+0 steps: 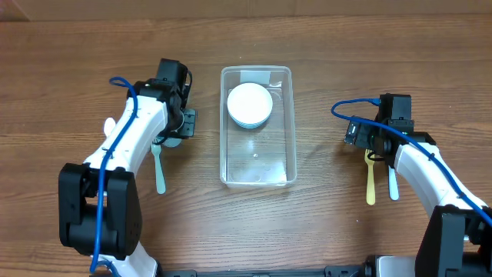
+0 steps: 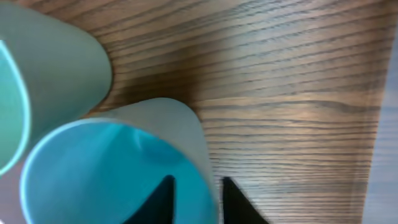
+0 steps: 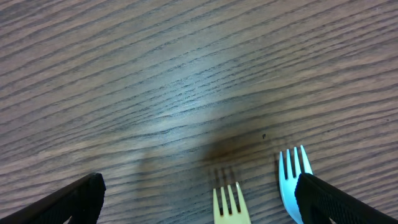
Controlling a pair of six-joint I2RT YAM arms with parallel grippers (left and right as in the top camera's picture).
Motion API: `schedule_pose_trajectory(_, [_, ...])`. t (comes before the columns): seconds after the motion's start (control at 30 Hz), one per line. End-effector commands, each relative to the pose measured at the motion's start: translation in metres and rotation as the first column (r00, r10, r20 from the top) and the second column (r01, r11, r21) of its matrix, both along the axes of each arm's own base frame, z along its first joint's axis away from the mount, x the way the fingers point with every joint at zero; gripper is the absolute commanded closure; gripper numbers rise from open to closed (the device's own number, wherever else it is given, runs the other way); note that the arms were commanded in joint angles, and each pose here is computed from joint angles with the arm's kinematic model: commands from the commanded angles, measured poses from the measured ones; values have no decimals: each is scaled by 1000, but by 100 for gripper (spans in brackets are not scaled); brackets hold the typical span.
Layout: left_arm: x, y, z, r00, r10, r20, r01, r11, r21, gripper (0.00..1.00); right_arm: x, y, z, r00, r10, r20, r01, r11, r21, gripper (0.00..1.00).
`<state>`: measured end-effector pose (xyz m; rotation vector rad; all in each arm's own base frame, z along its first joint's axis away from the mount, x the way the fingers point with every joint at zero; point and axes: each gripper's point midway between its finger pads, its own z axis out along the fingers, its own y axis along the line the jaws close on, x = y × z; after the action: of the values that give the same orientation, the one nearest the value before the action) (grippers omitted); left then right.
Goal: Pack container
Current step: 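Reach left gripper to the light-blue cup and grasp it, then carry the light-blue cup with left gripper into the container and release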
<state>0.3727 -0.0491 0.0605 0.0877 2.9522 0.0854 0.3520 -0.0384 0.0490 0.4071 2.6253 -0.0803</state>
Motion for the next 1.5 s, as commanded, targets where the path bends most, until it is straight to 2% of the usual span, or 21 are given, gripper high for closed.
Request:
schedule_pose_trajectory(0.0, [6,5,2,1000,13,9,-13,1000,5,89,1,-3,-1,1000,-7,1,7,1000,-10,0])
schedule_pose_trajectory(0.07, [6,5,2,1000,13,10,-13,1000,4,96,1,-3,-1,1000,-7,1,7,1000,-10,0])
schedule_pose_trajectory(0.23, [9,3,14,999,15,30,-15,1000,-4,96,1,-3,-1,1000,-7,1,7,1000,-10,0])
schedule_pose_trajectory(0.43, [22,-11,83,995,3,97,5,997,-77,96,1,-3,-1,1000,-7,1,7,1000,-10,0])
schedule_pose_trajectory(0.6, [13,-55,158,974,-85,210,123,977,-174,96,1,-3,-1,1000,-7,1,7,1000,-10,0])
schedule_pose_trajectory(0.7, [-11,-106,180,948,-197,251,258,936,-241,96,1,-3,-1,1000,-7,1,7,1000,-10,0])
schedule_pose_trajectory(0.73, [-24,-130,180,933,-262,248,321,916,-240,96,1,-3,-1,1000,-8,1,8,1000,-10,0])
schedule_pose_trajectory(0.87, [-50,-174,178,892,-378,247,432,874,-222,96,1,-3,-1,1000,-7,1,7,1000,-10,0])
schedule_pose_trajectory(1.03, [-75,-204,146,864,-473,173,497,858,-132,96,1,-3,-1,1000,-7,1,7,1000,-10,0])
schedule_pose_trajectory(1.13, [-76,-206,116,876,-473,95,481,870,-103,96,1,-3,-1,1000,-7,1,7,1000,-10,0])
schedule_pose_trajectory(1.23, [-68,-199,89,908,-416,40,418,907,-52,96,1,-3,-1,1000,-7,1,7,1000,-10,0])
schedule_pose_trajectory(1.47, [-57,-209,40,925,-378,-31,376,926,-39,96,1,-3,-1,1000,-7,1,7,1000,-10,0])
